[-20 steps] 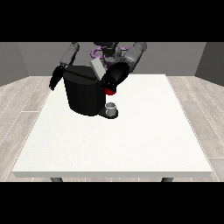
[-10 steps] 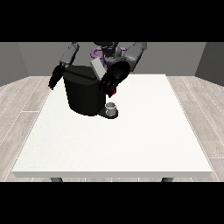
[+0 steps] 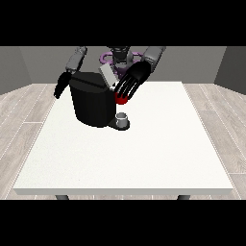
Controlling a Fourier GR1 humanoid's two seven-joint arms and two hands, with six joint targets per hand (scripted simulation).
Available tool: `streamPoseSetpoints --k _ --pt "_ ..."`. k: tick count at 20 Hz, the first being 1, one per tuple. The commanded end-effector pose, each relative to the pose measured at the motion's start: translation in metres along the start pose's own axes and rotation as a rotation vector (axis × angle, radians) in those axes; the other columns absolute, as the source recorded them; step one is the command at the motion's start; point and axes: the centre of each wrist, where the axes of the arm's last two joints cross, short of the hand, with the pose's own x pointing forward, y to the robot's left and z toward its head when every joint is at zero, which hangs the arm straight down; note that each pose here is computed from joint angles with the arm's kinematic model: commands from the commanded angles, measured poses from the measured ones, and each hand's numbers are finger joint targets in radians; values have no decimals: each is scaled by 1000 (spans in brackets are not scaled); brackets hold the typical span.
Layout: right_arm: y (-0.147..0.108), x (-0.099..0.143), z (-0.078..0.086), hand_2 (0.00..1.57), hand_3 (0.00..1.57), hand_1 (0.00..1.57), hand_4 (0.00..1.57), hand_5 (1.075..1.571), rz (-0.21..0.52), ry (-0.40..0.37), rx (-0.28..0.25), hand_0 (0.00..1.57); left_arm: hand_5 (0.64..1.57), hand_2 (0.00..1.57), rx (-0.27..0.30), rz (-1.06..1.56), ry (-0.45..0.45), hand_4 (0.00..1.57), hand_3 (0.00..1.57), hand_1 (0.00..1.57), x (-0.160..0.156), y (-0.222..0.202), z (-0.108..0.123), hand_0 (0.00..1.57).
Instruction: Insert the coffee pod into the coffee machine and close the lid
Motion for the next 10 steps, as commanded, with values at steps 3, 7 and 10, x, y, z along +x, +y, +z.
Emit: streamPoseSetpoints --k 3,7,10 --pt "-28 -65 35 0 0 0 0 1571 -6 192 -67 0 1571 0 -174 132 20 0 0 0 -8 -83 15 0" --pt "-26 -76 45 0 0 0 0 1571 1 246 -60 0 1571 282 -168 261 19 0 0 0 -4 -113 22 0" --pt "-42 -91 55 0 0 0 0 1571 9 294 -99 0 1571 0 -88 673 -15 198 0 0 4 -160 32 0"
